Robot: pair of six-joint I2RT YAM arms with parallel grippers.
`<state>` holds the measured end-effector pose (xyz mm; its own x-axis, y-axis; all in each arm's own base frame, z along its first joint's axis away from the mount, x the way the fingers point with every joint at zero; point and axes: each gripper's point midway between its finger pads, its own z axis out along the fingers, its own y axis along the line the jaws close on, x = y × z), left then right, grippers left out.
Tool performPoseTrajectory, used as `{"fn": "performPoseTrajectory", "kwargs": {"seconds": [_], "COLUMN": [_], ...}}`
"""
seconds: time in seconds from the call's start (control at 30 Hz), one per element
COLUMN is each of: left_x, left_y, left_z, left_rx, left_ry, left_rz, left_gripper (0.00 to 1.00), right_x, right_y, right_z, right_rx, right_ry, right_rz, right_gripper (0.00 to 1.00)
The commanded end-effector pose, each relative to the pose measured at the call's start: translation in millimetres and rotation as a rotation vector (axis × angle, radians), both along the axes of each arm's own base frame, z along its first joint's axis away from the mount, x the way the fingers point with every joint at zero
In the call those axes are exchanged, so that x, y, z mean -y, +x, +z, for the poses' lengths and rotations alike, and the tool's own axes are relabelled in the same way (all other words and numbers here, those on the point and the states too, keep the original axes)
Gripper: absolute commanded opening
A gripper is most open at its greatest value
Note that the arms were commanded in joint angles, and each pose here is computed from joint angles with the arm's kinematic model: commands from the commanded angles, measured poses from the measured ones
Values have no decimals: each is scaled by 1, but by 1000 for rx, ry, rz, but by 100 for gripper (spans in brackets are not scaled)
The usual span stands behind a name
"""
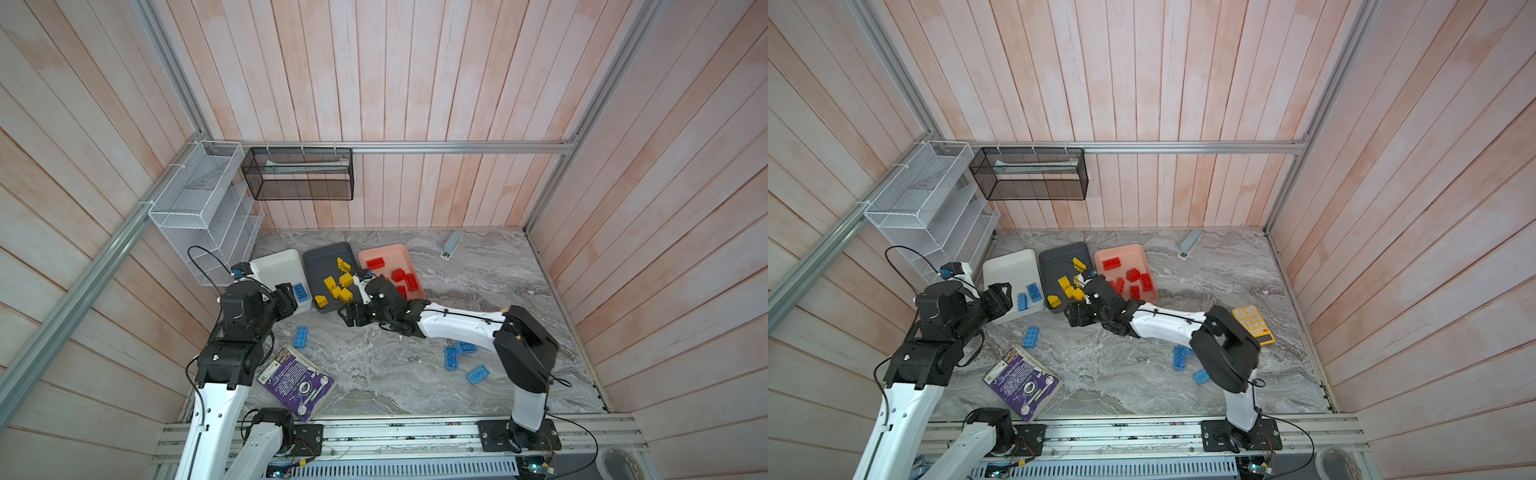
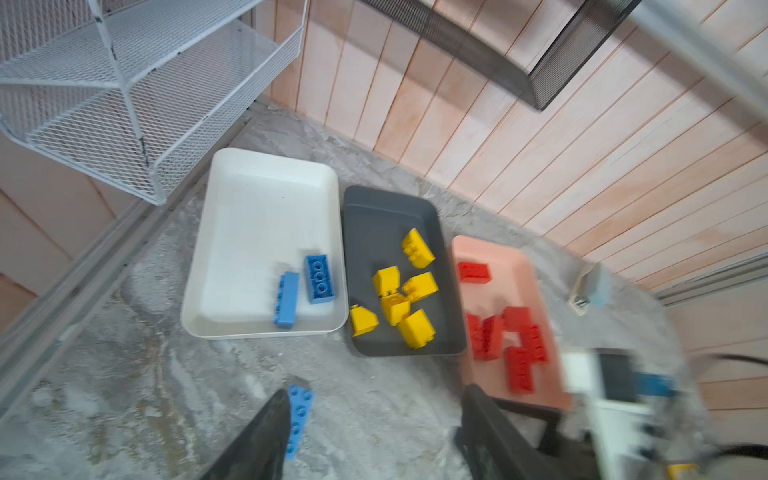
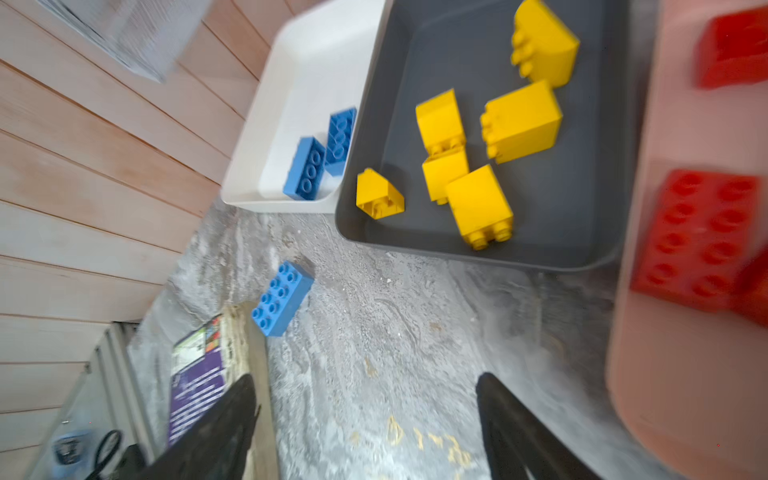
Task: Sort the legos into containers by color
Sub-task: 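Grasp the blue brick beside the white tray with the left gripper while the right withdraws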
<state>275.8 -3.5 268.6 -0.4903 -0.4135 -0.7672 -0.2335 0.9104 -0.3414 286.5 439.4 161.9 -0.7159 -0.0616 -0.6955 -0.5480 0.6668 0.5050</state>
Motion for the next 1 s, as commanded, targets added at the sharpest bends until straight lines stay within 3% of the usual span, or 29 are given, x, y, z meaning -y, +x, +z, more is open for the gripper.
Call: {"fn": "performPoseTrajectory", "kwargs": {"seconds": [0.0,0.23,0.37,0.6,0.97], "left_x": [9,7,-4,-1,5], "left_y": [-2,6,4,8,21], "left_z": [-49,-121,-155,-194,-235], "left_rx": [-182,-450,-548,-634,-693], "left_ry": [-27,-56,-27,-11,47], "left_rz": [-52,-6,68,95,82], "left_gripper": [59,58,66,75,71], "right_x": [30,139,177,197,194], "right_y": [-5,-17,-23,-35,-38], "right_z": [54,83,93,94,86], "right_rx": [111,196,237,259,237], "right_ry": [150,228,260,287,303], "right_rz": [-31,-160,-200,-191,-163], "right_gripper": [84,87,89,90,90]}}
